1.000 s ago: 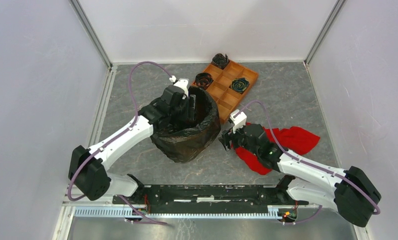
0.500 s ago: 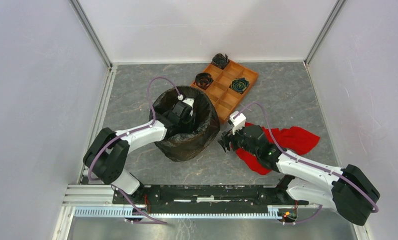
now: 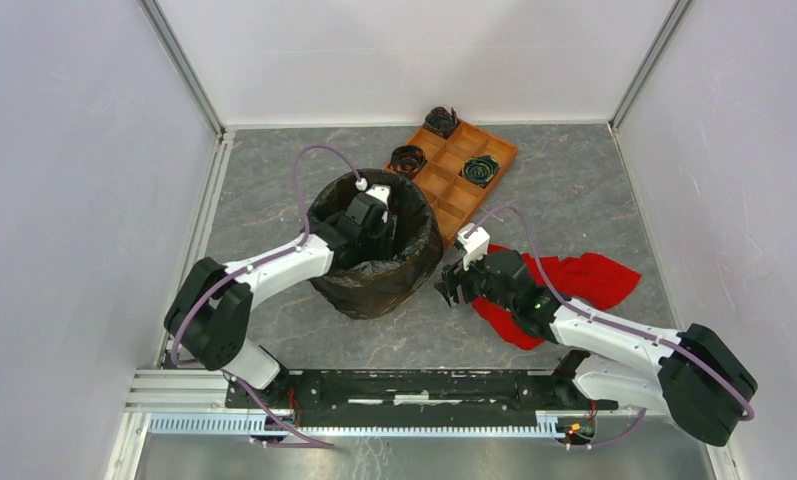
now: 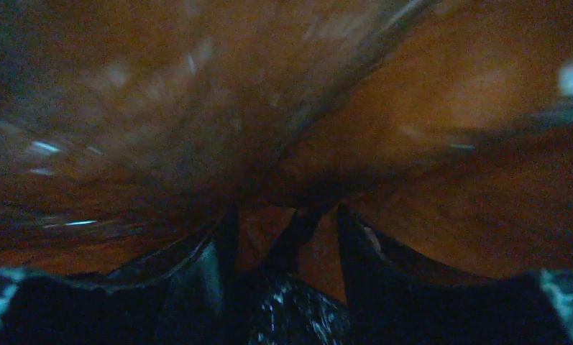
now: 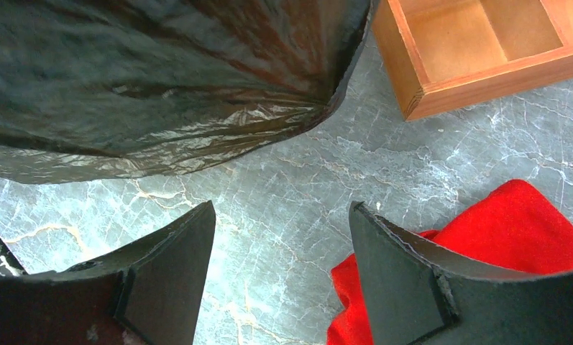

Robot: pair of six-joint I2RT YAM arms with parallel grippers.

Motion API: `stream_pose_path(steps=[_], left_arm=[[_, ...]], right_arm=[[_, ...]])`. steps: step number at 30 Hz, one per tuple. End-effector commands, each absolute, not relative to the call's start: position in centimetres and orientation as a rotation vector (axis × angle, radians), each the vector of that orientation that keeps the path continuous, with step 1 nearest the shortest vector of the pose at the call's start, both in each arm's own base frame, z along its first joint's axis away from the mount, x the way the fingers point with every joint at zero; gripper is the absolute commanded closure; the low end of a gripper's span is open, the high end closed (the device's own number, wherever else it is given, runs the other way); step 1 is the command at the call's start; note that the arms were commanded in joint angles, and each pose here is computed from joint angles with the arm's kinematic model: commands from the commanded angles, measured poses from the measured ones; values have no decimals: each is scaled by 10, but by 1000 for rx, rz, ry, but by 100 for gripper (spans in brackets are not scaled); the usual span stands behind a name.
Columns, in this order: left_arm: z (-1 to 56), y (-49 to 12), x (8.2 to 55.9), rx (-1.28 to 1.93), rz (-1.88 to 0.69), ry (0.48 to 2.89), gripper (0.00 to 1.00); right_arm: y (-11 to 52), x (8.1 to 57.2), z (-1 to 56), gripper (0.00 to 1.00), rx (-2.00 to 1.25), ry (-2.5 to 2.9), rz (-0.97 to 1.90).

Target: Put the trash bags into the trash bin

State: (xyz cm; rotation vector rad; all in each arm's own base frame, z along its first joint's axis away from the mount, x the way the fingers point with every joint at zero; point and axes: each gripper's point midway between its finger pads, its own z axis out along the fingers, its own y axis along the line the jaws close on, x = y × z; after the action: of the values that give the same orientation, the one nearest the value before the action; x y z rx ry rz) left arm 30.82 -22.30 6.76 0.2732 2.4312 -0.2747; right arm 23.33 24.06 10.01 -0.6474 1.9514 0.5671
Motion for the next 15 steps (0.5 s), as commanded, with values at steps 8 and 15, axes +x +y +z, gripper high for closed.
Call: stream_pose_path(steps=[8,15], left_arm=[[164,-232,306,239,-430,2272,41],[245,-237,296,248,-582,2103,32]], right_arm=[[245,241,113,24,-642,1905,575],[245,255,127,13,-792,1817,527]])
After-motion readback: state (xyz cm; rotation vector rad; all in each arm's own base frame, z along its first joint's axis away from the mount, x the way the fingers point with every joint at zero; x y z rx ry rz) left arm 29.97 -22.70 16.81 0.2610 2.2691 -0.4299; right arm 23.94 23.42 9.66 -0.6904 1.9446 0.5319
